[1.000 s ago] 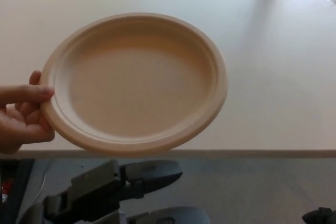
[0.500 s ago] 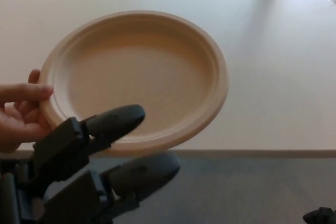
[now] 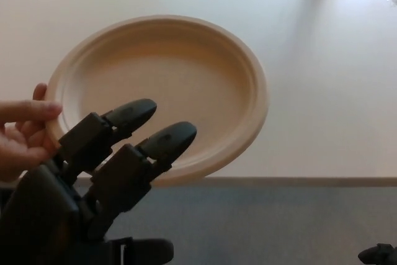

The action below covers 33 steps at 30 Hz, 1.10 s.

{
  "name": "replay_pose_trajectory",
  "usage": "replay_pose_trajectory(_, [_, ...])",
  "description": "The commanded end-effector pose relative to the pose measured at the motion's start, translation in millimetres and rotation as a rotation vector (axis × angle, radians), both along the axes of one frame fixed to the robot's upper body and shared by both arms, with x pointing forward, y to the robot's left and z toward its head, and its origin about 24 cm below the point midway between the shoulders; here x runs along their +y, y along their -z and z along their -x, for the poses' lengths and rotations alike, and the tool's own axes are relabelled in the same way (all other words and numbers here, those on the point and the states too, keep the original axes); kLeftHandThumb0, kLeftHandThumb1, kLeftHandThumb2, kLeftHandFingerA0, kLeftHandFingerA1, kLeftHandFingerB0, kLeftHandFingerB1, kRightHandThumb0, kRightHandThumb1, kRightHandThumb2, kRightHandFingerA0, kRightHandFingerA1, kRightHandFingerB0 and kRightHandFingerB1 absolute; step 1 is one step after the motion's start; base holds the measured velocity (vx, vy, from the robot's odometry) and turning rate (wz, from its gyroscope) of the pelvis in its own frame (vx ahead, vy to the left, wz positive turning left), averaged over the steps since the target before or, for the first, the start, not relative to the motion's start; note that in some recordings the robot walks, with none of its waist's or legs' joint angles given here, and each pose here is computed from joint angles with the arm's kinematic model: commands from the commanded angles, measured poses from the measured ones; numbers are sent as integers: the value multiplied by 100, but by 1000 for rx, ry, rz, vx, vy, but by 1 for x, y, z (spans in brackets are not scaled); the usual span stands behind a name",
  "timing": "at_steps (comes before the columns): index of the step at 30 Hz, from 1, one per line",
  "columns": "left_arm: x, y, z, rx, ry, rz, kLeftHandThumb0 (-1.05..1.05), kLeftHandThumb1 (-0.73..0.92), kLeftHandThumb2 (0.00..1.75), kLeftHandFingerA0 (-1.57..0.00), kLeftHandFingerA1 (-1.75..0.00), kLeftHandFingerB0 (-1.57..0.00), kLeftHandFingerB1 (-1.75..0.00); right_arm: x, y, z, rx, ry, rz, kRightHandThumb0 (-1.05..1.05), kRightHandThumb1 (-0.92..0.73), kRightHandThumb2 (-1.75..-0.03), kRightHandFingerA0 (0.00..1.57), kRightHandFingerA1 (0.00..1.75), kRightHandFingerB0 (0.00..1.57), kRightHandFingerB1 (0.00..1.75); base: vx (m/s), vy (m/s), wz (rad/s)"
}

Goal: A person passes a plate to the robot and the robot grabs it with its left hand and places it at the centre of the table infront of it

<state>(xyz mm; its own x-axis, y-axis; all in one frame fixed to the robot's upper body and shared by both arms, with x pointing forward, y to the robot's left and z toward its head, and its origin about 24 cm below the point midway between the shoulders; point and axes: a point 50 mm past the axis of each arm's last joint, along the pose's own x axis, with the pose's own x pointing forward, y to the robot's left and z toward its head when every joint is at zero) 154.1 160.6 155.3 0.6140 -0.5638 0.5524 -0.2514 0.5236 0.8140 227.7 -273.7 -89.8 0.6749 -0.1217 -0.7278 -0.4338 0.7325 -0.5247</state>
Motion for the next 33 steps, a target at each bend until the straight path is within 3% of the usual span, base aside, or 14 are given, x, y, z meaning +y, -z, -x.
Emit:
replay_pose_trajectory(1, [4,9,-10,39,-100,-119,-75,62,60,-13,-29,-10,-27,-10,-5,-2,3,3,38,-83,-84,-65,33,55,23,42,0,0,0])
replay_pose_trajectory(11, [4,10,-11,37,-106,-122,-75,62,60,-13,-29,-10,-27,-10,-5,-2,3,2,39,-83,-84,-65,33,55,23,42,0,0,0])
replay_pose_trajectory(12, [4,10,-12,52,-120,-129,-76,49,88,-10,-30,0,-33,-10,-5,-2,1,-1,41,-82,-84,-65,34,54,23,41,0,0,0])
replay_pose_trajectory(14, [8,5,-34,4,-228,-185,-85,52,83,-11,-39,-1,-34,-11,-11,-9,-22,-2,35,-82,-83,-65,32,54,23,42,0,0,0])
replay_pose_trajectory(15, [9,1,-44,-24,-273,-204,-76,54,59,-14,-28,-10,-29,-11,-13,-12,-31,-2,30,-81,-84,-65,30,54,23,41,0,0,0])
replay_pose_trajectory(16, [9,0,-45,-18,-282,-206,-76,54,59,-14,-28,-10,-29,-11,-13,-13,-30,-3,28,-81,-84,-65,30,54,23,41,0,0,0])
replay_pose_trajectory(17, [9,-1,-47,-20,-288,-209,-79,49,84,-15,-39,0,-36,-10,-14,-14,-32,-1,27,-81,-83,-65,30,54,23,42,0,0,0])
replay_pose_trajectory(20, [9,-1,-53,-22,-314,-228,-77,49,80,-9,-36,-7,-35,-11,-15,-16,-35,2,26,-83,-83,-65,28,55,22,44,0,0,0])
replay_pose_trajectory(24, [11,3,-60,-24,-336,-250,-70,45,86,-9,-41,0,-36,-10,-15,-16,-33,3,30,-82,-83,-65,35,55,23,42,0,0,0])
replay_pose_trajectory(26, [11,4,-61,-22,-346,-261,-77,48,86,-14,-41,0,-33,-10,-15,-16,-32,1,30,-81,-83,-65,32,56,22,42,0,0,0])
replay_pose_trajectory(29, [13,6,-65,-26,-380,-290,-76,48,82,-10,-34,-4,-34,-10,-15,-16,-34,-3,30,-83,-83,-66,34,57,22,44,0,0,0])
replay_pose_trajectory(30, [13,6,-66,-43,-394,-297,-37,31,91,0,-48,-2,-50,-10,-16,-17,-33,-2,29,-84,-83,-65,31,56,21,44,0,0,0])
replay_pose_trajectory(32, [13,6,-68,-87,-418,-298,-36,38,95,0,-47,-2,-49,-10,-16,-17,-30,-3,29,-83,-83,-65,29,56,22,44,0,0,0])
replay_pose_trajectory(33, [13,6,-69,-106,-435,-303,-63,58,79,-19,-41,-8,-39,-10,-16,-17,-29,-5,30,-83,-83,-65,28,55,22,43,0,0,0])
